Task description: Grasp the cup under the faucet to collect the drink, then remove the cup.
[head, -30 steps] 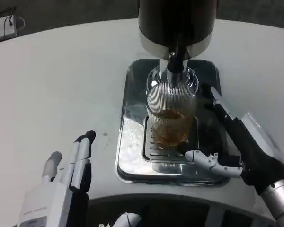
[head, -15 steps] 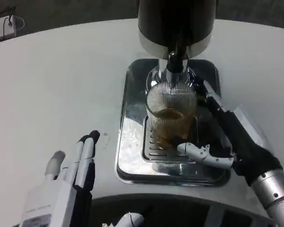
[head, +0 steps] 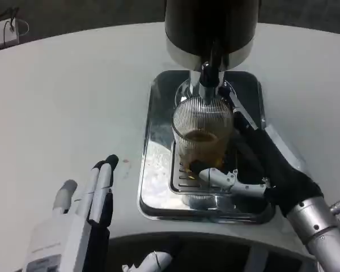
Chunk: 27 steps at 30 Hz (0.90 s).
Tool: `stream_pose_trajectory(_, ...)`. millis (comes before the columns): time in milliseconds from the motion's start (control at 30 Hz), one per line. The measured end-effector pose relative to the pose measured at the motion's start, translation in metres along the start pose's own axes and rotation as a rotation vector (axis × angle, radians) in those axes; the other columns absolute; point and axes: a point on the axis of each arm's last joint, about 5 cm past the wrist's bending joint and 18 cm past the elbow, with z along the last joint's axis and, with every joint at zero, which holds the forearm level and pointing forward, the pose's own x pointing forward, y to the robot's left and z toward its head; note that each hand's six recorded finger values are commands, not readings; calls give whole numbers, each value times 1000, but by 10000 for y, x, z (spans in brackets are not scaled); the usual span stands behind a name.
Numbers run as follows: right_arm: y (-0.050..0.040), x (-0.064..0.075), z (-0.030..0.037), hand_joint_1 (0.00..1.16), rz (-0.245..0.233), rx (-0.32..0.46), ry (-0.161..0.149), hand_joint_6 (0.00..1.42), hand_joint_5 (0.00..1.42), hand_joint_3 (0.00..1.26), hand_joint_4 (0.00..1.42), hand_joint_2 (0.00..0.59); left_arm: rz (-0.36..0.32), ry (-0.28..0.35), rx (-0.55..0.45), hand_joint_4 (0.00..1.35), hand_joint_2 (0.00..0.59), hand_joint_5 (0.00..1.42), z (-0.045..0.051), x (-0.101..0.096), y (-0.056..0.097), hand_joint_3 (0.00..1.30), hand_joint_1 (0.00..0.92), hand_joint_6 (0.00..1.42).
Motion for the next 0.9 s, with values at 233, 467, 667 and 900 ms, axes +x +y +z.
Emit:
stream_pose_trajectory(233, 44, 72, 1, 736, -8, 24, 4, 283, 169, 0, 94, 185, -3, 15, 13, 0, 130, 150, -1, -32, 51, 0, 0, 0)
stream_pose_trajectory(467, 91, 150, 48, 756, -17, 56, -11, 304, 207, 4, 137, 174, -2, 29, 22, 0, 134, 150, -4, -54, 94, 0, 0, 0)
stream_pose_trajectory(667, 147, 177, 70, 760, -17, 74, -13, 290, 203, 5, 129, 170, -6, 47, 29, 0, 134, 150, -20, -80, 108, 0, 0, 0)
stream_pose_trajectory(900, 199, 209, 83, 753, -19, 75, 2, 286, 190, 50, 150, 165, 6, 55, 28, 0, 134, 150, -16, -81, 129, 0, 0, 0)
